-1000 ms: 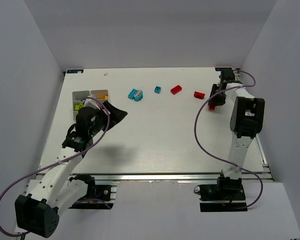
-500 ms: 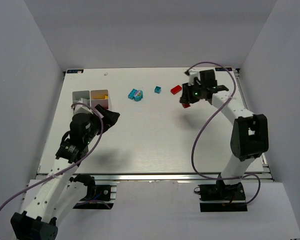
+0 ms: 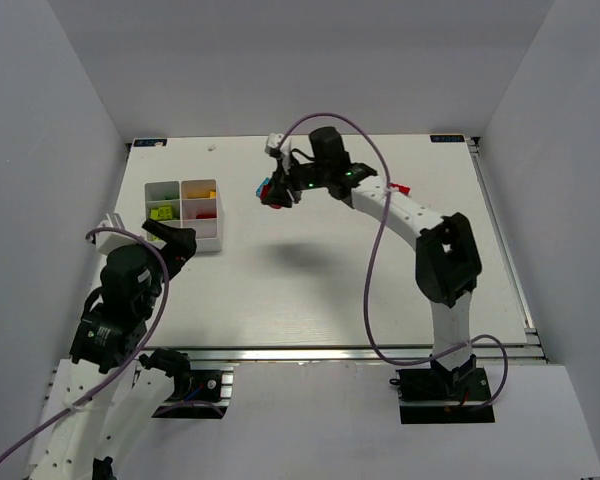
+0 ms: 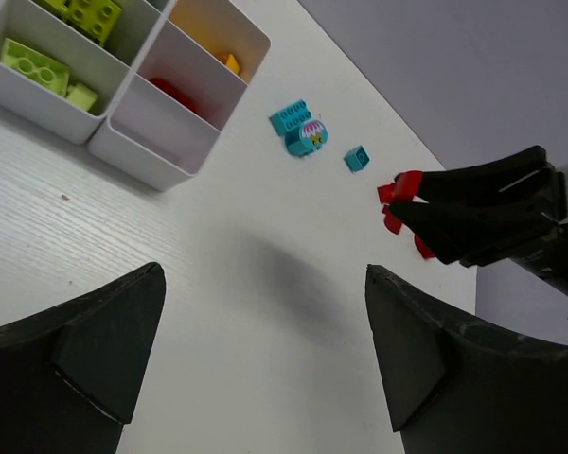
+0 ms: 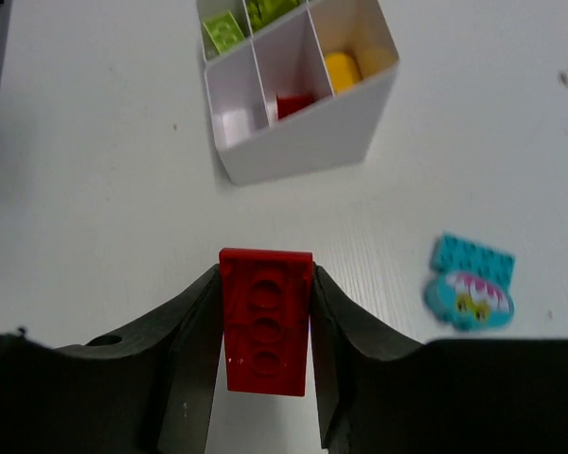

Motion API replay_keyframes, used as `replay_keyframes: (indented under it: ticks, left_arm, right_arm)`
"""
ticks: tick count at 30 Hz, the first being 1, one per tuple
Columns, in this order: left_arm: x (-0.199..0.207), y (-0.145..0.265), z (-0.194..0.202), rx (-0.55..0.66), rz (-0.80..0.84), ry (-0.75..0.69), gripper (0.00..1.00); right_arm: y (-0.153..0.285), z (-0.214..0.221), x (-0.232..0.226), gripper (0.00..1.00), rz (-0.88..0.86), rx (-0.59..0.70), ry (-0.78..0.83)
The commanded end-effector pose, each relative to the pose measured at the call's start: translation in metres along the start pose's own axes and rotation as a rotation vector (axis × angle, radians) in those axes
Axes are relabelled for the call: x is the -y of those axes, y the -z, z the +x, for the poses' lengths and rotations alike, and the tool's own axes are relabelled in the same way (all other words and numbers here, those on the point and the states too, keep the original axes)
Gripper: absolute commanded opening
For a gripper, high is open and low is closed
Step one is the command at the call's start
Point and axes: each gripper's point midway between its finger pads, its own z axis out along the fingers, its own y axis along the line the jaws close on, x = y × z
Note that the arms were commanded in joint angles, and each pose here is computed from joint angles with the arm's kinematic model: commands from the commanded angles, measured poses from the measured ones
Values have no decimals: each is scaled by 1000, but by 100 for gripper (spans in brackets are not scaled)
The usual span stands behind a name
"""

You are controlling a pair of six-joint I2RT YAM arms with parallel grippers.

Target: Sort the legos into containers by color

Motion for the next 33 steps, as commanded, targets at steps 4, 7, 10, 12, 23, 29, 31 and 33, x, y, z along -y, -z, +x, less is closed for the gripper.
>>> replay_keyframes:
  ticks: [4,7,10,12,23,29,31,33]
  left_arm:
    - [-18,28,-21,33,-118,-25,96]
    - [-17,34,-30,52,-125,-26,96]
    - [-15,39,-35,62,-126,-27,96]
    - [-15,40,-36,66,-124,-27,97]
    - [-18,47,-28,18,-129,-17,97]
    - [-21,54,-28,19,-133,-9,97]
    - [-21,53,-27,15,-131,-6,97]
    - [-21,53,-26,9,-134,-8,97]
  right_arm:
    - [-64,-63,-3,0,-51,159,135]
    - [-86,-76,-3,0,-57,206,158]
    - [-107,-82,-14,0,-73,247,190]
    - [-122,-82,-25,0,-81,267,204]
    - [-172,-103,-7,0,66,503,283]
    - [-193,-86,-8,0,99,495,335]
    - [-196,-81,-8,0,122,494,367]
    - [-197,-81,-5,0,140,500,384]
